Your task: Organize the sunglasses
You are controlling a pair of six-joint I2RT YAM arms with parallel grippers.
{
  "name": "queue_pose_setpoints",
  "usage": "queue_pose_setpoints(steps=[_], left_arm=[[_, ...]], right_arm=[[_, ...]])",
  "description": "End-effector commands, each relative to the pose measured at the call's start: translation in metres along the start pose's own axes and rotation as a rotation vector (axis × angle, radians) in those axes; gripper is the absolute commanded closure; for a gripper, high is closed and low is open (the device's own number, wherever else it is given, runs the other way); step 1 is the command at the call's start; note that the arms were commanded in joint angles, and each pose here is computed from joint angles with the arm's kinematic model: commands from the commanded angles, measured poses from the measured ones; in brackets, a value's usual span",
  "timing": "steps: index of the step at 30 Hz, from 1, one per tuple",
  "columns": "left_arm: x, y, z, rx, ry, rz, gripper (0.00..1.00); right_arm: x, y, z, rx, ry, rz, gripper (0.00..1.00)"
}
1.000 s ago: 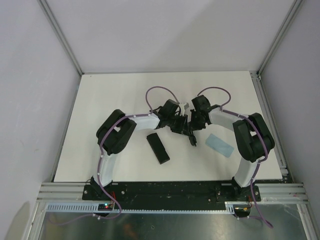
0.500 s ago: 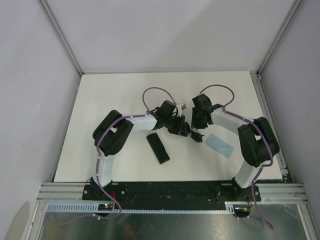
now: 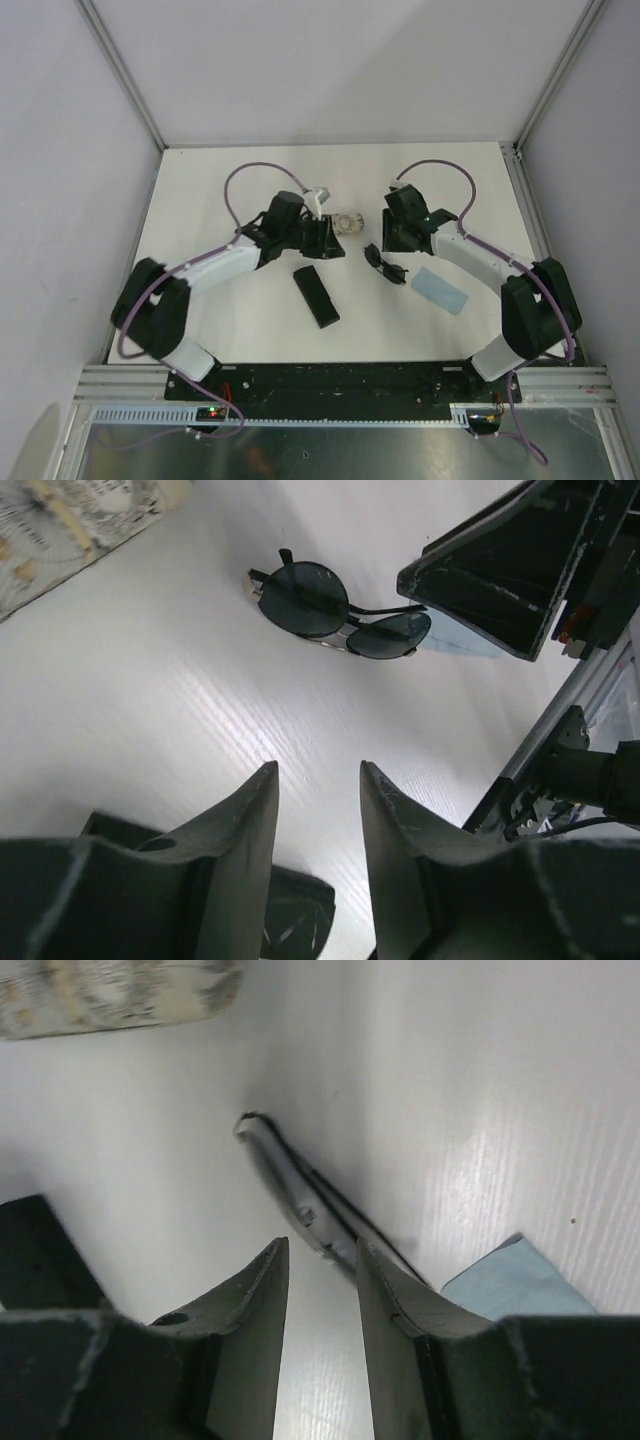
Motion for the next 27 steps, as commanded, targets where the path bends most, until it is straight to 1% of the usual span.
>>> queue_pose_setpoints(steps=[1,5,8,9,10,15,19,24,27], left_arm=[[-0.008,-0.035,0.005,0.088,-0.020,-0.066,0.50],[-0.033,-0.058,0.015,0.197,-0.102,-0.112,0.27],[-0.049,-0.071,0.025,0.282,-0.170,-0.154,0.09],[-0.053,-0.074,0.029,0.311,-0.194,-0.167,0.05],[-0.059,-0.076,0.031,0.329,-0.229,-0.177,0.03],[-0.076,-0.081,0.045,0.430,-0.399,-0.231,0.01],[-0.088,-0.076,0.051,0.471,-0.522,-0.234,0.00],[-0.088,-0.060,0.052,0.516,-0.573,-0.210,0.00],[-0.088,-0.047,0.051,0.537,-0.583,-0.187,0.01]], right_arm=[[0.000,-0.028,0.029,0.085,-0.063,-0.067,0.62],[-0.026,-0.034,0.066,0.170,-0.113,-0.056,0.66],[-0.044,-0.032,0.085,0.207,-0.119,-0.045,0.68],[-0.052,-0.030,0.090,0.219,-0.115,-0.041,0.69],[-0.057,-0.028,0.093,0.229,-0.110,-0.039,0.71],[-0.089,-0.015,0.097,0.272,-0.058,-0.011,0.88],[-0.114,-0.001,0.090,0.288,-0.012,0.032,0.98],[-0.133,0.012,0.090,0.328,0.007,0.085,1.00],[-0.140,0.016,0.099,0.375,0.011,0.111,1.00]])
Point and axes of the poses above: each gripper's point midway between its finger pads, its own y axis out along the fingers, its own z axis along the line the jaws close on, x = y × z, the point moved 3 cm from there along -y, back along the fingers, and after that the axes turned 12 degrees about y, right-handed, at the moved point
